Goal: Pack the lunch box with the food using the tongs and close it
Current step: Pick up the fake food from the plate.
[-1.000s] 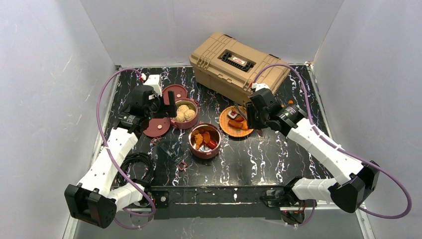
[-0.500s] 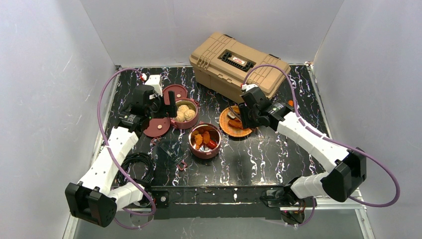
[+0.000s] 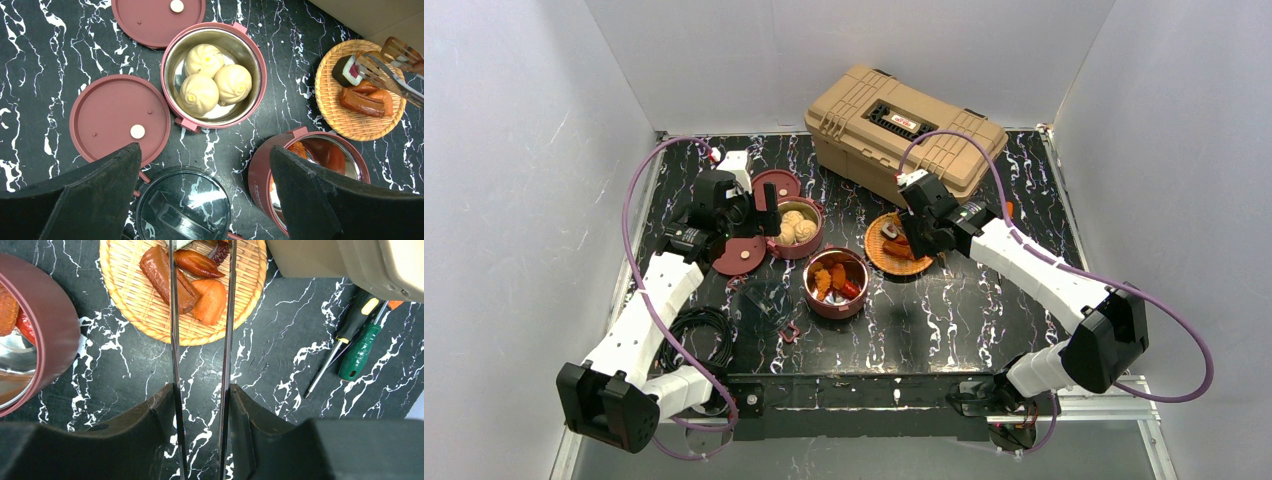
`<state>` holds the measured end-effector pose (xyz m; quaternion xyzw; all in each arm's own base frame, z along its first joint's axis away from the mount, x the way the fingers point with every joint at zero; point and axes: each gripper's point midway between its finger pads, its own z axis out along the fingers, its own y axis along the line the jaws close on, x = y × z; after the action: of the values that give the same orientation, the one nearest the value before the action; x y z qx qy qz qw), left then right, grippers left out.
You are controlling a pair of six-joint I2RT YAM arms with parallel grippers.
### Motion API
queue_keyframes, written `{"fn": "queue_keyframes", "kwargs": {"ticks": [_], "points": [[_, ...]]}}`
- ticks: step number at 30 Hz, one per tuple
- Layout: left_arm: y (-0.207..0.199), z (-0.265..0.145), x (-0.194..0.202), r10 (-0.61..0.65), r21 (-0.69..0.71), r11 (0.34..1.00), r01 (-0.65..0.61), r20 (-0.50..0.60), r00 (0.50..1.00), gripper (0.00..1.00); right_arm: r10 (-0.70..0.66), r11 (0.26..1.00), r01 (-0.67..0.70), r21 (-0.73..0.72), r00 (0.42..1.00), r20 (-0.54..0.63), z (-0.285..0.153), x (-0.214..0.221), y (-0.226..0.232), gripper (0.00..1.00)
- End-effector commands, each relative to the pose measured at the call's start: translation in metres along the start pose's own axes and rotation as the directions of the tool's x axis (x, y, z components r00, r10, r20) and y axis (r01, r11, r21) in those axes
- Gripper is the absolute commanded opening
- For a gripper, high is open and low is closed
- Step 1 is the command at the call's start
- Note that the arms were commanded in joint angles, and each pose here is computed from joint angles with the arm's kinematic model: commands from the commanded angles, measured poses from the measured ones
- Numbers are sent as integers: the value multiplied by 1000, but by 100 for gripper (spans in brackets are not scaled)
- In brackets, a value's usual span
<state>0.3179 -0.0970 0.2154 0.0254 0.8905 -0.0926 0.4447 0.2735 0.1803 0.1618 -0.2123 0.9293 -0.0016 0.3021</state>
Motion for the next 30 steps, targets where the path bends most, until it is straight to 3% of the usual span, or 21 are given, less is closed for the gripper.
{"fn": "queue_keyframes", "kwargs": {"ticks": [1,9,26,30], "points": [[-1,-3,-2,-6,8,1000,6,-3,1000,98,-11,999,8,40,997,80,-6,-26,-9,48],[-1,-4,-3,-6,8,1000,6,0,1000,98,-15,997,7,83,995,94,-3,-28,-16,40],[-2,-6,-5,-7,11,1000,7,10,1000,98,-36,991,29,130,998,56,7,-16,-23,39],[-2,-7,-5,-6,11,1000,6,10,1000,98,-22,996,16,93,998,65,9,-17,-15,27]]}}
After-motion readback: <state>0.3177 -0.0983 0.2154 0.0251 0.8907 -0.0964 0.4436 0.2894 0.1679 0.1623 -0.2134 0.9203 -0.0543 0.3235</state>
